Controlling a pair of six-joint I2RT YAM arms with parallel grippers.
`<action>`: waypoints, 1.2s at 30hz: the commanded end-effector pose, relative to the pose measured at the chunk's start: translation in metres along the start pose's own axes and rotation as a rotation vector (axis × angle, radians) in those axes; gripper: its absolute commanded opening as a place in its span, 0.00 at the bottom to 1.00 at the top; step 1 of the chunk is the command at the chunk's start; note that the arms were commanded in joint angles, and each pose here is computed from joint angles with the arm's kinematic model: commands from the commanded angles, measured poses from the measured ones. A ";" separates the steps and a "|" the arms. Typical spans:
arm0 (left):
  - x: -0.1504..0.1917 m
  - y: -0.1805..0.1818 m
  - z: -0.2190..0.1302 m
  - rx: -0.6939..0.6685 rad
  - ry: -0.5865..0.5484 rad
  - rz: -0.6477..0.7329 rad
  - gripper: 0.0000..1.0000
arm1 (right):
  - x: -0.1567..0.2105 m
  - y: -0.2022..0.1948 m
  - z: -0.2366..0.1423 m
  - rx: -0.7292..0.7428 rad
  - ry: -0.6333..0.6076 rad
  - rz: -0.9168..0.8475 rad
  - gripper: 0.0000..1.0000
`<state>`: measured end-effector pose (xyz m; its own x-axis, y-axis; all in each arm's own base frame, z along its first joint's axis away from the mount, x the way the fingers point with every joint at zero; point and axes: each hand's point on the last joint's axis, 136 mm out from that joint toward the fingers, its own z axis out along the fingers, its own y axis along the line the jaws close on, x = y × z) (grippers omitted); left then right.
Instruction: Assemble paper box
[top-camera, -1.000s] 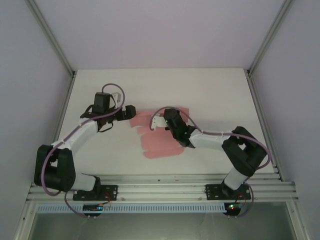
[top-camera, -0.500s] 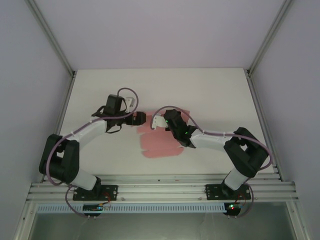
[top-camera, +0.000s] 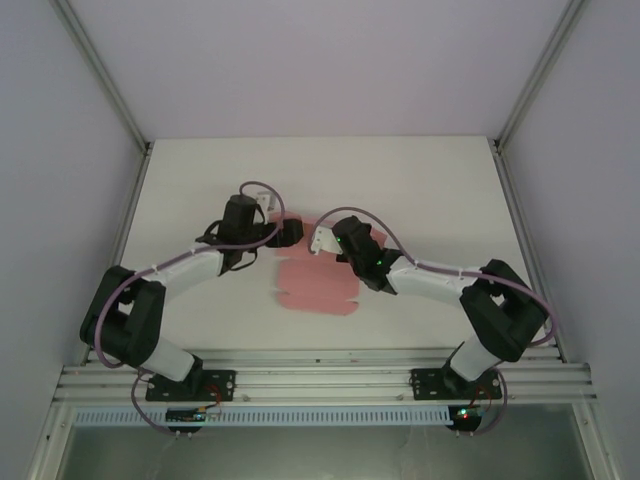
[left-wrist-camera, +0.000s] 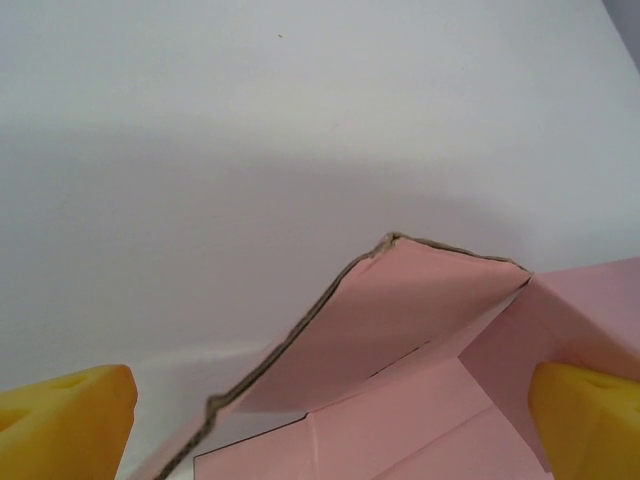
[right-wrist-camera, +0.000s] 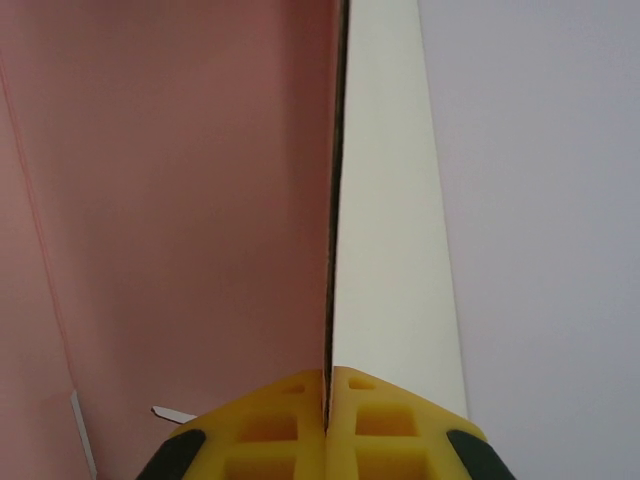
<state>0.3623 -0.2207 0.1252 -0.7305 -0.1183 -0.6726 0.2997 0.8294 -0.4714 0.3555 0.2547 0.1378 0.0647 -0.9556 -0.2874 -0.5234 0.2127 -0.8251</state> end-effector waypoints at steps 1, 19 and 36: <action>-0.020 -0.006 -0.009 -0.007 -0.074 -0.004 1.00 | -0.033 -0.008 -0.014 -0.017 -0.140 0.051 0.00; 0.033 0.097 -0.099 -0.259 -0.086 -0.231 1.00 | -0.004 -0.028 -0.029 0.019 -0.145 0.208 0.00; 0.027 0.052 -0.054 0.107 -0.118 -0.147 1.00 | -0.002 -0.032 -0.048 -0.020 -0.230 0.298 0.00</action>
<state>0.3198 -0.1325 0.0908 -0.7304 -0.3407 -0.5921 0.1311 0.7807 -0.6110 0.3345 0.2384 0.1836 0.0974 -0.8097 -0.5787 -0.5575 0.4372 -0.7057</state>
